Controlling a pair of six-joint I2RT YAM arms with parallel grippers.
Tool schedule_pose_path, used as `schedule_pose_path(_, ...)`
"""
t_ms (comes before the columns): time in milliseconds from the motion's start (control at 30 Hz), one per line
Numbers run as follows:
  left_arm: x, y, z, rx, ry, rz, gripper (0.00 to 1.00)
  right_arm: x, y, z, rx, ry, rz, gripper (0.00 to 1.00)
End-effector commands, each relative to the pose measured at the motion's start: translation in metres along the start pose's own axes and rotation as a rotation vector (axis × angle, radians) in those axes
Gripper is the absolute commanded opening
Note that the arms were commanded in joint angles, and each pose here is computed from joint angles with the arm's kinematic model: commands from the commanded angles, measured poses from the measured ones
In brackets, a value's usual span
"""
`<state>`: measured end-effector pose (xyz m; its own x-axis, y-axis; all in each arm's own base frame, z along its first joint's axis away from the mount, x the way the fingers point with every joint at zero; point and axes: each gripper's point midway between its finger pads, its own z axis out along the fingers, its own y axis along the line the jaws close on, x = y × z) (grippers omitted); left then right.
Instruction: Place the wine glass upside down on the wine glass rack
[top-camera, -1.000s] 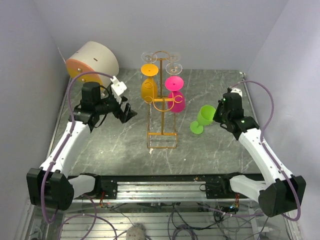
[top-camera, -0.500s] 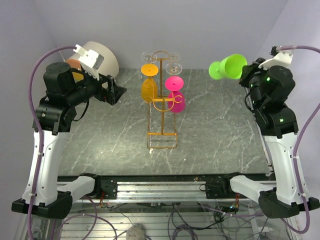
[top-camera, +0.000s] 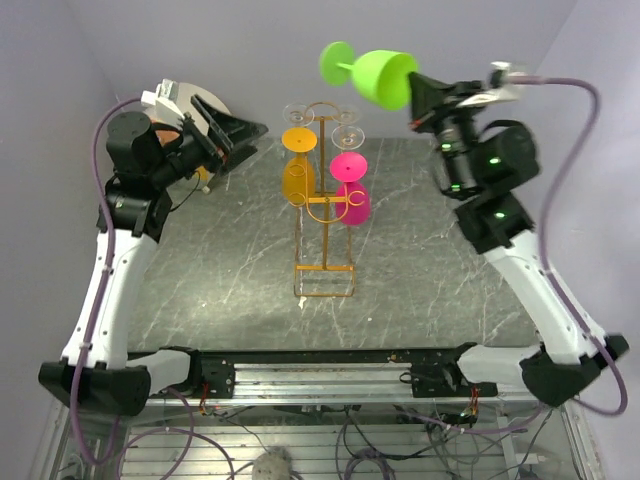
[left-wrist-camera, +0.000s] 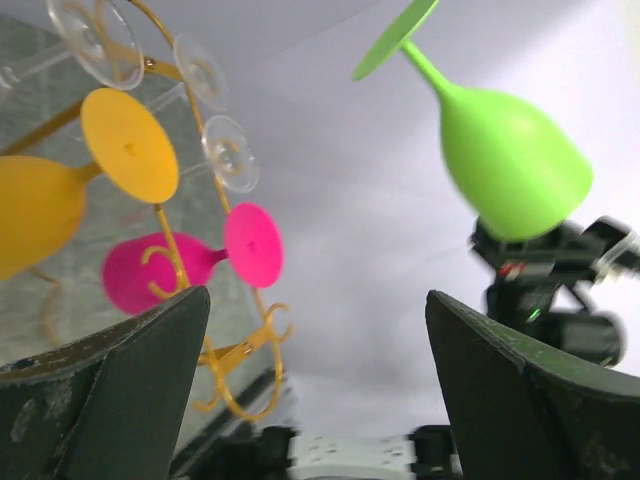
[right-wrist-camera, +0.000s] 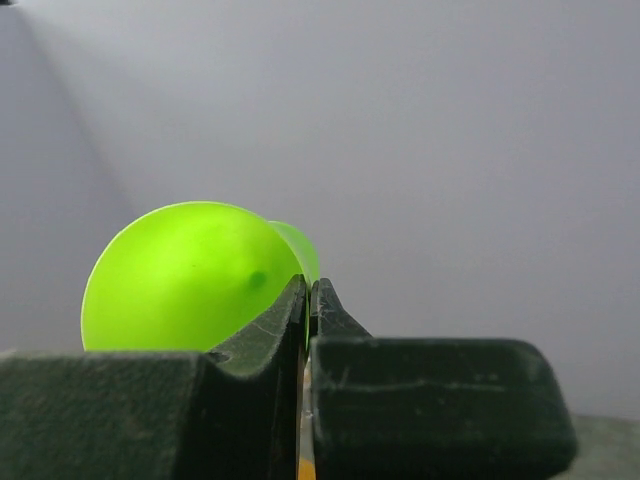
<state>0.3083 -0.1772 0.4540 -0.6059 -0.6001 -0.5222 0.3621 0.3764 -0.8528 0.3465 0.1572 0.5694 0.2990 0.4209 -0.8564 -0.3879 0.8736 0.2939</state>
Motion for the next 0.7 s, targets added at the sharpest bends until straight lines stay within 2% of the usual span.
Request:
schedule_pose_path(0,-0.026,-0.038,0.014,0.151,-0.012,-0.281,1.0,-0.009,0.055,0.008,-0.03,-0.201,-0.089,0.0)
schedule_pose_path(133,-0.041,-0.039,0.025,0.176,-0.015,-0.406,0.99,0.015,0.074,0.003,-0.039,-0.281,-0.164,0.0)
schedule_pose_path(367,-0.054,-0.035,0.03,0.17,-0.019,-0.427,0.99,0.039,0.106,-0.011,-0.057,-0.345,-0.295,0.0)
schedule_pose_path(433,-0.055,-0.032,0.032,0.17,-0.021,-0.435,0.92,0.041,0.113,-0.016,-0.076,-0.357,-0.284,0.0)
schedule_pose_path(533,-0.059,-0.034,0.033,0.183,-0.033,-0.431,0.9,0.05,0.12,-0.018,-0.098,-0.347,-0.275,0.0)
schedule_pose_path(667,-0.064,-0.033,0.036,0.184,-0.041,-0.437,0.8,0.059,0.132,-0.022,-0.129,-0.339,-0.26,0.0)
